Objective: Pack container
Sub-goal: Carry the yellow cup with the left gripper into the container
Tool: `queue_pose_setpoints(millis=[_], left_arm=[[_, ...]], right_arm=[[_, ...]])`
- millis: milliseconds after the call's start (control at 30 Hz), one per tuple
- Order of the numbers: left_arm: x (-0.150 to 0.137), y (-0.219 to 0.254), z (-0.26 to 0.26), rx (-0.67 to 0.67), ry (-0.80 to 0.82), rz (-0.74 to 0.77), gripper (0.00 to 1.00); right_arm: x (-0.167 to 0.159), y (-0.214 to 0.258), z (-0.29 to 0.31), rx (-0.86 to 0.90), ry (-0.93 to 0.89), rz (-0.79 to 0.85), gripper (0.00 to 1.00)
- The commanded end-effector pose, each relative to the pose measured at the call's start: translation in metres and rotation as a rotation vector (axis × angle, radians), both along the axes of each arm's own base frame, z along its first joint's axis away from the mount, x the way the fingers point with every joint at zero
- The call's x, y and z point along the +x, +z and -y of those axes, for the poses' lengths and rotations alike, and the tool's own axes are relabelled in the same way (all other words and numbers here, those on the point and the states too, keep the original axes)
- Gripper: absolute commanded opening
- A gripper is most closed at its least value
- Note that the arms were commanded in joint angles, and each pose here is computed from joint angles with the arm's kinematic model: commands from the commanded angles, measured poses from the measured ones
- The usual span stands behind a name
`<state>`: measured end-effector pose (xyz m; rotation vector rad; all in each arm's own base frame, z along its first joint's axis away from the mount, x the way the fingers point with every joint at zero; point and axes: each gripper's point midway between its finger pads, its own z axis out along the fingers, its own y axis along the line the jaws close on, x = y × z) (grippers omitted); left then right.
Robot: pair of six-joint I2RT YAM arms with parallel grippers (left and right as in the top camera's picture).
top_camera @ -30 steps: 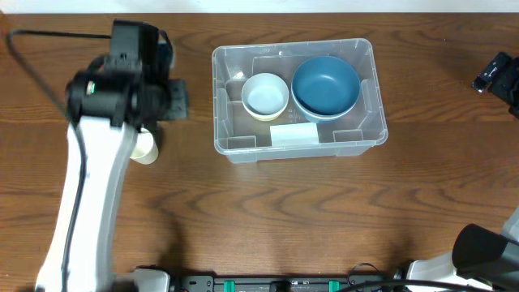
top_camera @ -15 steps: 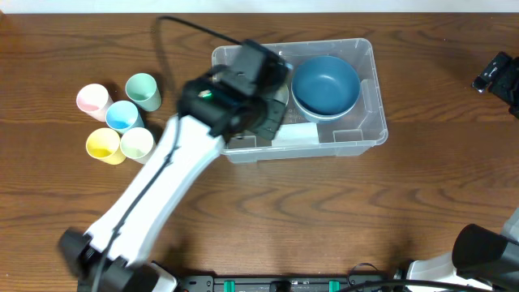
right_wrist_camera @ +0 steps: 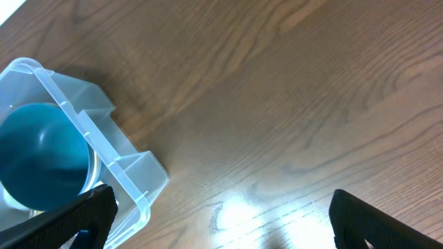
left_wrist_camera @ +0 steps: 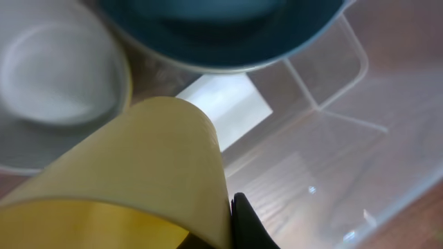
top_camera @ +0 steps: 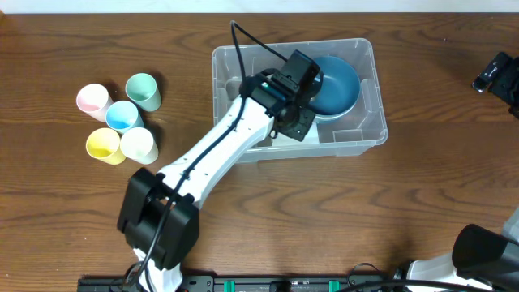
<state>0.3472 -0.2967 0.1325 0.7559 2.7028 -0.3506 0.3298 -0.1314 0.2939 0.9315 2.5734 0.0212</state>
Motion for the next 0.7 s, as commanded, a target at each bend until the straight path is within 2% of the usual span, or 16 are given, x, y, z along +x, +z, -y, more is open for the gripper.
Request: queue_pose_setpoints(millis=[0, 467, 500, 567, 600, 667], left_arm=[[-0.001, -0.011, 0.01, -0.01, -0.006, -0.02, 0.06], [0.002, -0.058, 0.012, 0.045, -0.006, -0.084, 0.07], [0.002, -0.058, 0.012, 0.046, -0.006, -0.085, 0.12], [0.002, -0.058, 0.012, 0.047, -0.006, -0.087, 0.34], [0.001, -0.058, 0.011, 0.048, -0.005, -0.088, 0.41], [0.0, -0.059, 0.009, 0.055, -0.005, -0.096, 0.51]], right_arm=[[0.0, 0.001, -0.001, -0.001, 0.009, 0.003, 0.99], [0.0, 0.001, -0.001, -0.001, 0.009, 0.003, 0.99], [0.0, 0.001, -0.001, -0.001, 0.009, 0.003, 0.99], [0.0, 0.001, -0.001, -0.001, 0.009, 0.003, 0.99], [0.0, 0.001, -0.001, -0.001, 0.009, 0.003, 0.99], [0.0, 0.001, -0.001, -0.001, 0.009, 0.003, 0.99]])
